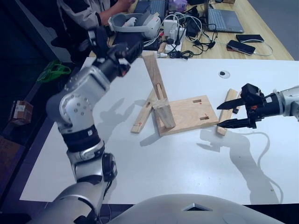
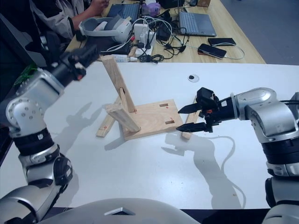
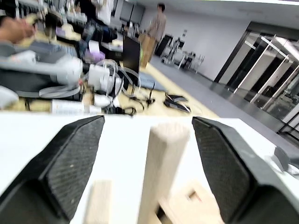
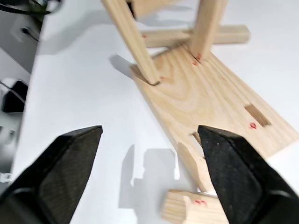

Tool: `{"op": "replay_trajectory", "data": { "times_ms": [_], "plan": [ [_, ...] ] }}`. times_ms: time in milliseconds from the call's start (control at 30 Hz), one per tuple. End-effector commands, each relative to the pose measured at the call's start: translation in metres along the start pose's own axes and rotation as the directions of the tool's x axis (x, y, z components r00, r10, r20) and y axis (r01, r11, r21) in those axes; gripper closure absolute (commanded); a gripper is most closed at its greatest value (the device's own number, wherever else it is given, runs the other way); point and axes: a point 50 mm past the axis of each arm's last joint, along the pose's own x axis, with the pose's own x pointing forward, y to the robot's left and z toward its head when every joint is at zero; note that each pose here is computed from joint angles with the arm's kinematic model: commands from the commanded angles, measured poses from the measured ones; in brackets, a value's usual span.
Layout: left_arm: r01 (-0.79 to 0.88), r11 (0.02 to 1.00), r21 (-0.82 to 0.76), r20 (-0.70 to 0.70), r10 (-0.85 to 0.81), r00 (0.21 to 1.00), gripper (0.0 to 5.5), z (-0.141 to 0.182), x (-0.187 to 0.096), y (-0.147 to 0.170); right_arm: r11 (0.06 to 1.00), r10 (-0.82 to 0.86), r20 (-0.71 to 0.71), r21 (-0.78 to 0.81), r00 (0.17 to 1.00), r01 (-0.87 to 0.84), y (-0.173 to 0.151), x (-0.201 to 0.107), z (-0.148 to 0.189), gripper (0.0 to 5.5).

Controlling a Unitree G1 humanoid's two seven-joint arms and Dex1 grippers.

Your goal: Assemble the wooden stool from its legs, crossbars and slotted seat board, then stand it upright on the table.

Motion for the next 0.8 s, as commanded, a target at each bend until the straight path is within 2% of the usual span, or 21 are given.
{"op": "replay_trajectory", "data": {
  "times_ms": [33,133,200,333,433,633,800],
  "plan": [
    [0.282,0.959,-0.010,0.185,-0.275,0.943,2.05,0.051,-0.018,-0.037,0.991,-0.131,-0.085,-0.050,0.988,0.127,-0.017,0.020,-0.021,1.67],
    [0.440,0.898,-0.018,0.315,-0.412,0.855,2.05,0.085,-0.024,-0.059,0.988,-0.149,-0.101,-0.063,0.984,0.144,-0.022,0.034,-0.027,1.67],
    [0.547,0.834,-0.065,0.316,-0.503,0.804,2.05,0.090,-0.025,-0.077,0.984,-0.167,-0.107,-0.079,0.980,0.159,-0.029,0.041,-0.026,1.67],
    [0.594,0.785,-0.174,0.041,-0.597,0.801,2.05,0.043,-0.032,-0.096,0.963,-0.259,-0.077,-0.102,0.963,0.251,-0.048,0.051,-0.014,1.67],
    [0.598,0.772,-0.215,-0.081,-0.624,0.777,2.05,0.016,-0.039,-0.106,0.947,-0.313,-0.053,-0.098,0.948,0.307,-0.057,0.059,-0.008,1.67],
    [0.568,0.787,-0.240,-0.163,-0.610,0.776,2.05,-0.005,-0.041,-0.115,0.943,-0.324,-0.028,-0.093,0.946,0.320,-0.058,0.066,-0.004,1.67],
    [0.602,0.754,-0.261,-0.203,-0.653,0.730,2.05,-0.013,-0.045,-0.119,0.940,-0.336,-0.034,-0.080,0.941,0.333,-0.058,0.063,-0.010,1.67]
  ]
}}
